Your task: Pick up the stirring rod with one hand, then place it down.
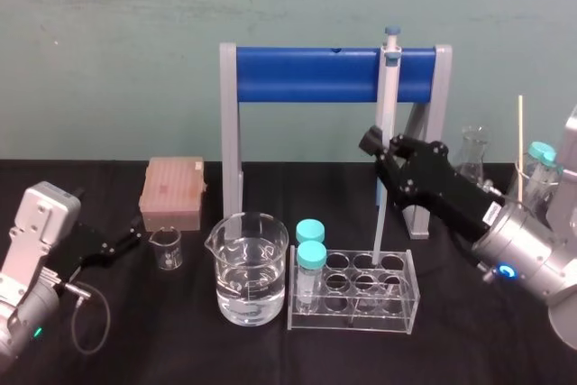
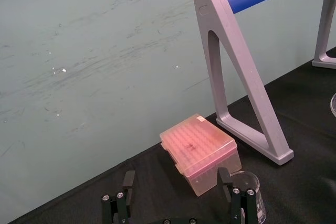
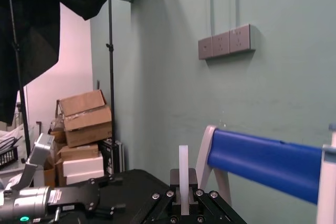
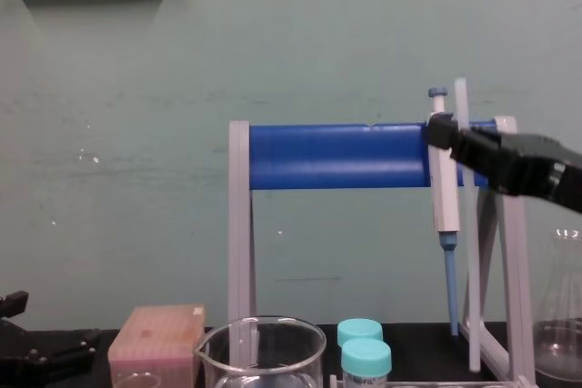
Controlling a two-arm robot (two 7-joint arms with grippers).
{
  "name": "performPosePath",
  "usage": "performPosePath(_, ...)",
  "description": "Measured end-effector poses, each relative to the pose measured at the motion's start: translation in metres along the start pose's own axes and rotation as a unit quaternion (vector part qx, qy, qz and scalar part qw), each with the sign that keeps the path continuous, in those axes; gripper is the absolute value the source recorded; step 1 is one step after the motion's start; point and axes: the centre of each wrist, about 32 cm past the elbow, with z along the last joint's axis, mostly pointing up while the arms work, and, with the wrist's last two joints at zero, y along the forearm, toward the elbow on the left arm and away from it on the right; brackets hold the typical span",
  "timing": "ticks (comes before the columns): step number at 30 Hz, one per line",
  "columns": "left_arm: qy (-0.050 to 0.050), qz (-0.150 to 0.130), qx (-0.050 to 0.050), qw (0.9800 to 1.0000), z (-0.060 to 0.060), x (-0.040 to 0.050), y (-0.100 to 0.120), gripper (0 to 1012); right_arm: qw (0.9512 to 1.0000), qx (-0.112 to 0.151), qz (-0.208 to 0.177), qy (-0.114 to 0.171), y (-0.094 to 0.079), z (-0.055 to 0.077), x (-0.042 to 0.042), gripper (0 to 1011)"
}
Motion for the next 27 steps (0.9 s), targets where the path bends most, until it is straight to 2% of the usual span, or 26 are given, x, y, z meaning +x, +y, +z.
performPosePath(27, 0.000, 0.000, 0.000, 1.0000, 0.000, 0.0000, 0.000, 1000, 0.9988, -0.046, 0.001, 0.014, -0.001, -0.041, -0.0014, 66)
